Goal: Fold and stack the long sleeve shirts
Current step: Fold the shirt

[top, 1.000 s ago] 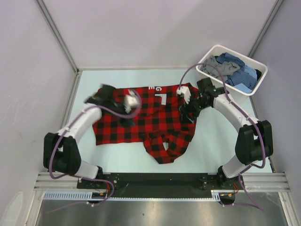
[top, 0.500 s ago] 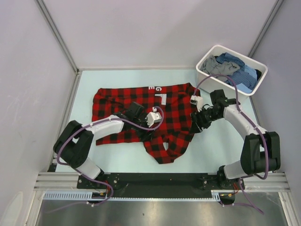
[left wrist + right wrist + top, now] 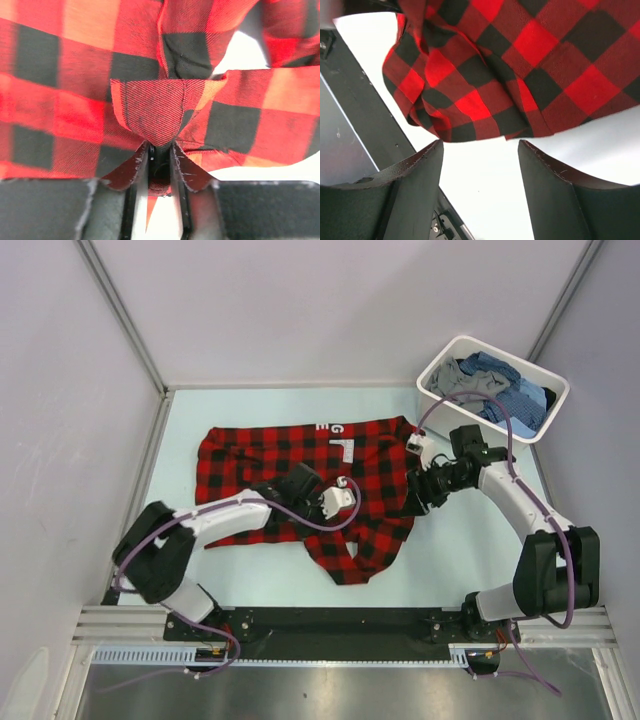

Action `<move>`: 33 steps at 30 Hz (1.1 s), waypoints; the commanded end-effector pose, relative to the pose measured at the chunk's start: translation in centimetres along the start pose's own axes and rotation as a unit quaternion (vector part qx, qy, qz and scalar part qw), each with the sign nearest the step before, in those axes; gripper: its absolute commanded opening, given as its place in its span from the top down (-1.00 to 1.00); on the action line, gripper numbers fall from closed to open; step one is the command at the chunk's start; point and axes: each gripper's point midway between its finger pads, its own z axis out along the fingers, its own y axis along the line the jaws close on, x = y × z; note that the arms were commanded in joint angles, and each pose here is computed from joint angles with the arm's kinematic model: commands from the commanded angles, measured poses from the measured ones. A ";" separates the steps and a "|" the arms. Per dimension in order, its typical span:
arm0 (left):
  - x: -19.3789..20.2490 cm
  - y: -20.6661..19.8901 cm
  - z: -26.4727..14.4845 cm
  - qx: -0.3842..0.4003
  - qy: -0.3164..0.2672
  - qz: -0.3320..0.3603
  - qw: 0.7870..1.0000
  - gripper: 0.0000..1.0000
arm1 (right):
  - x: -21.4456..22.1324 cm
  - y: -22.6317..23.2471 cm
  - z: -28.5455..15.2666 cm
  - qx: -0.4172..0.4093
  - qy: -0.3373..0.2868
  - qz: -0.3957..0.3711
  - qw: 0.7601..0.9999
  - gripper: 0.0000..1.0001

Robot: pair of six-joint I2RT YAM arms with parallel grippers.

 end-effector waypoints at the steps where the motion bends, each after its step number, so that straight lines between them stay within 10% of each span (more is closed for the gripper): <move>1: -5.9 0.3 -5.9 -0.027 -0.089 0.057 0.994 0.61 | -3.6 1.4 -1.5 -0.019 -0.053 -0.036 0.998 -0.36; 8: -11.6 -4.6 -13.3 0.052 -0.229 0.203 0.950 0.92 | -8.4 3.2 -2.8 -0.064 -0.123 -0.074 0.988 -0.47; 15: -15.7 -10.6 -21.2 0.055 -0.408 0.505 0.758 0.83 | -13.8 7.4 -6.1 -0.101 -0.226 -0.167 0.954 -0.78; 26: -14.8 -13.6 -19.1 0.051 -0.394 0.709 0.583 0.85 | -11.5 15.2 -4.0 -0.134 -0.197 -0.367 0.899 -0.96; 33: -13.8 -14.6 -18.3 0.052 -0.396 0.765 0.506 0.82 | -9.2 18.0 -1.7 -0.148 -0.173 -0.460 0.858 -0.97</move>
